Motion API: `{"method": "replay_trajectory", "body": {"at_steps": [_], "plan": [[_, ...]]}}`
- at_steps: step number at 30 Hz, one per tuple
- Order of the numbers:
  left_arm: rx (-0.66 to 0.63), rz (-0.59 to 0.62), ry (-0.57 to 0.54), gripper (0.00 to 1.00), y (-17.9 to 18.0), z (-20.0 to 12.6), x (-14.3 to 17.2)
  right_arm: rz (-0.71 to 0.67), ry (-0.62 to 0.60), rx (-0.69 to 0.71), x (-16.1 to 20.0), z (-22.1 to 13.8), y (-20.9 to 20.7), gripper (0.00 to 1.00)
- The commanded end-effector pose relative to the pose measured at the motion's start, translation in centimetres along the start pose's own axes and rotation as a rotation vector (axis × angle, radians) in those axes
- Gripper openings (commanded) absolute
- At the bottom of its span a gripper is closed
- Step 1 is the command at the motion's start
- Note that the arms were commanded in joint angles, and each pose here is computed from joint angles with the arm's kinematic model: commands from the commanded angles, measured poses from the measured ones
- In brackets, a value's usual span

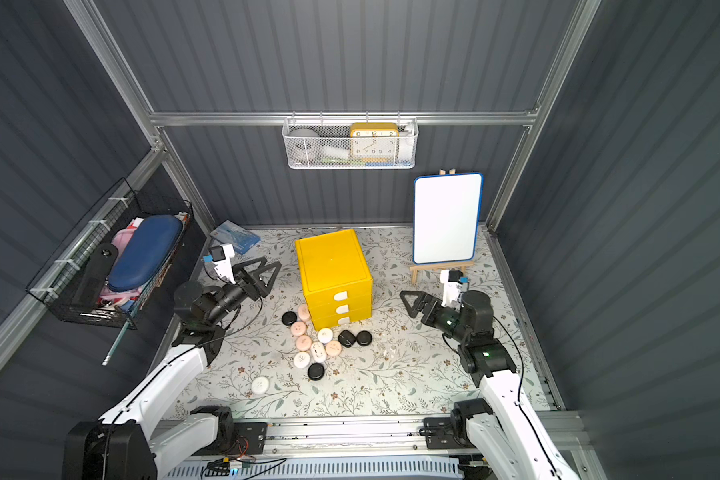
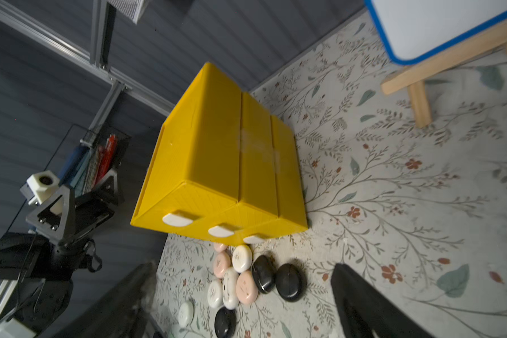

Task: Put the bluetooth earphones in the drawer according to color
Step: Adjust the storage box at the center of the board.

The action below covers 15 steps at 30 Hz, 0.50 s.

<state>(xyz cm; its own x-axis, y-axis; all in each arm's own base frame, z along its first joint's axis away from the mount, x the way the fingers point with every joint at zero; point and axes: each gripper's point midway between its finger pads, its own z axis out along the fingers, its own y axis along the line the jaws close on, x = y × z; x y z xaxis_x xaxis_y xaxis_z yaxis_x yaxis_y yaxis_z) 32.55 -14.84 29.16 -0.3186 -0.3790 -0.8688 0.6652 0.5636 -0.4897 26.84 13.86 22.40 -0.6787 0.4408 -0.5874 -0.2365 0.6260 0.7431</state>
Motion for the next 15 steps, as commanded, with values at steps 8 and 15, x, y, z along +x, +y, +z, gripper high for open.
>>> {"method": "replay_trajectory", "body": {"at_steps": [8, 15], "plan": [[0.099, 0.001, 0.016, 0.99, -2.4, 2.0, 2.5, -0.162, 0.179, -0.010, 3.6, 5.3, 5.6, 0.83], [0.086, 0.092, -0.018, 0.99, -2.1, 0.8, 3.8, -0.237, 0.224, 0.058, 4.4, 9.2, 7.5, 0.80]]}}
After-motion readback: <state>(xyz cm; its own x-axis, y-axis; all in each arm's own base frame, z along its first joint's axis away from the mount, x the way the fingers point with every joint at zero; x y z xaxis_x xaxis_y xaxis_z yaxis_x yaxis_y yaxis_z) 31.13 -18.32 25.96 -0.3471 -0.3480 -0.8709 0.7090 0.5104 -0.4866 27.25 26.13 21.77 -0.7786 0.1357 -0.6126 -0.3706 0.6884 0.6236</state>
